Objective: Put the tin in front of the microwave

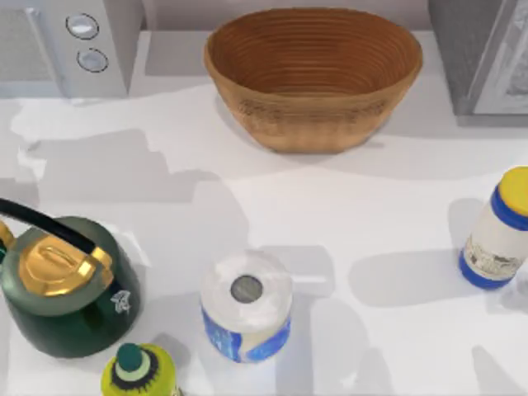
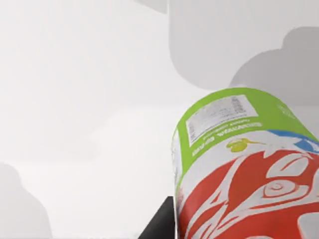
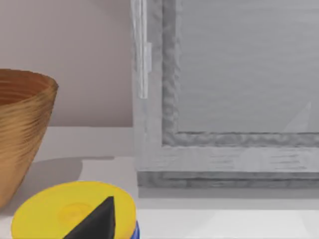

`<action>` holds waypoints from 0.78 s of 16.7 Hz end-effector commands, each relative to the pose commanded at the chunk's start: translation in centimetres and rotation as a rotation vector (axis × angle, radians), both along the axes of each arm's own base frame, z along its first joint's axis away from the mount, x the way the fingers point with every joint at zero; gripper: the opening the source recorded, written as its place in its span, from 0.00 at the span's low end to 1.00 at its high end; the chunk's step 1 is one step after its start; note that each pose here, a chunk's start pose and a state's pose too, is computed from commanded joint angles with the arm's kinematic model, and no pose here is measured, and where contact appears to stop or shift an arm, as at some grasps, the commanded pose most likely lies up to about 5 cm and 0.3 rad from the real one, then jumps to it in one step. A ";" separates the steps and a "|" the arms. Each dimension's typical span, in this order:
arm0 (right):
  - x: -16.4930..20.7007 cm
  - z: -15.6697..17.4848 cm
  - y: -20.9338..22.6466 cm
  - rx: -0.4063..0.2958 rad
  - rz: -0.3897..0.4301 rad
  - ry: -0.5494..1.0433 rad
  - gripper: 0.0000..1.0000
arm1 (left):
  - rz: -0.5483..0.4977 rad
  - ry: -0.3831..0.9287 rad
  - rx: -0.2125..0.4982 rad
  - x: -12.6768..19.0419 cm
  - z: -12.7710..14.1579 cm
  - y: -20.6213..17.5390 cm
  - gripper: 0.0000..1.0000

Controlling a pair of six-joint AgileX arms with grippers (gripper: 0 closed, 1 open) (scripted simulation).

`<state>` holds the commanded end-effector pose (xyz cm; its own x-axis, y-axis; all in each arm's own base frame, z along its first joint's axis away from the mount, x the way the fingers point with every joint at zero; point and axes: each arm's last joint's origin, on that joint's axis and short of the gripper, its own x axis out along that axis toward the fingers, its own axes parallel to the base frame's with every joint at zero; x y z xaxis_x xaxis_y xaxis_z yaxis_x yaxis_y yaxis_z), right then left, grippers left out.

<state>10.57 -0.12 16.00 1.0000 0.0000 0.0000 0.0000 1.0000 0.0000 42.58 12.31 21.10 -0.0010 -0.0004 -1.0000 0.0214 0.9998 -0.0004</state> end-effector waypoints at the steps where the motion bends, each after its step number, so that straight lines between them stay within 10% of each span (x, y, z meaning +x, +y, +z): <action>1: 0.0 0.0 0.0 0.000 0.000 0.000 1.00 | 0.001 -0.001 0.001 -0.2 -0.1 0.9 0.00; 13: 0.0 0.0 0.0 0.000 0.000 0.000 1.00 | 0.001 -0.003 0.002 -0.4 -1.0 1.5 0.00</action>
<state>10.57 -0.12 16.00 1.0000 0.0000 0.0000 0.0000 1.0000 0.0000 42.18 13.82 20.14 0.0019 0.0013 -1.0000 0.0200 0.9998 0.0013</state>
